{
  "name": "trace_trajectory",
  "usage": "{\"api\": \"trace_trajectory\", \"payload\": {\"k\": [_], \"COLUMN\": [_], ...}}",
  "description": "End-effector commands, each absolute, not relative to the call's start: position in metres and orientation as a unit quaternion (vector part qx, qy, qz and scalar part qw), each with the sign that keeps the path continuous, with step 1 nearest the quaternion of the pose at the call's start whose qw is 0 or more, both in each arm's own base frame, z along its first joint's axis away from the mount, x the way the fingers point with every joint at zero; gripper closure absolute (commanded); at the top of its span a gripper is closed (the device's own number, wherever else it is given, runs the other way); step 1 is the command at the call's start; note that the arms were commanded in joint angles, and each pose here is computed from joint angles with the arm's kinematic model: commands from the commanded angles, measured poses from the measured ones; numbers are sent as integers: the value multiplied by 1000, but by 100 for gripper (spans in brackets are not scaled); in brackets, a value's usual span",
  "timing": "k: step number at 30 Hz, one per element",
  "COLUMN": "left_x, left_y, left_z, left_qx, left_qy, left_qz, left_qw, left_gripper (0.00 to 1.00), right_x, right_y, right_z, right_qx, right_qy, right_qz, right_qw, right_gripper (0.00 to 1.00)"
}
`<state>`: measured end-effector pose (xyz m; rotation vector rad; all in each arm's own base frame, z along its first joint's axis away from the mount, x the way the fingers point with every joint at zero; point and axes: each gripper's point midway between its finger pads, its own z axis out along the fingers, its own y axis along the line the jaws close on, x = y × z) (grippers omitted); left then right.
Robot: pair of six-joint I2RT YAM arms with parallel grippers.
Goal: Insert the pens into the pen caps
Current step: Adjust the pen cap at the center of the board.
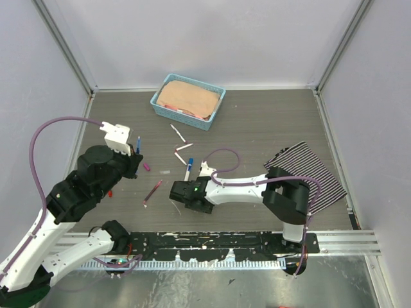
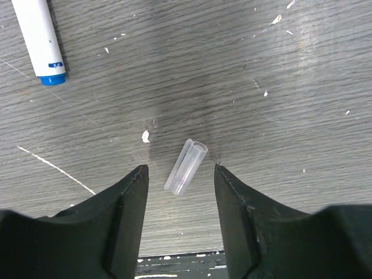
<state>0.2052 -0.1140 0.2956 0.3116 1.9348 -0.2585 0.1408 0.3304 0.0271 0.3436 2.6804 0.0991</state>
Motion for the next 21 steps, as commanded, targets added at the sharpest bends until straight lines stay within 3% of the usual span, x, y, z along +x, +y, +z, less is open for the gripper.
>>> {"api": "trace_trajectory", "payload": {"k": [1,10,17,21], "left_x": [207,206,206,208], "left_y": [-114,-111,-111,-114], "left_z": [305,304,305,304], "left_qx": [125,122,121,124], "left_qy": [808,807,807,807], "left_qz": [-116,-112,-112,-114], "left_qw": [564,566,567,566], "left_gripper": [96,96,96,96], "right_x": [147,145,158,158], "right_y": [335,321,297,287], "right_z": [31,23,27,22], "right_qx": [131,129,42,-22], "right_qy": [965,967,963,967], "right_qz": [37,21,-2,17], "right_qw": [223,221,266,253], "right_gripper": [47,57,60,60]}}
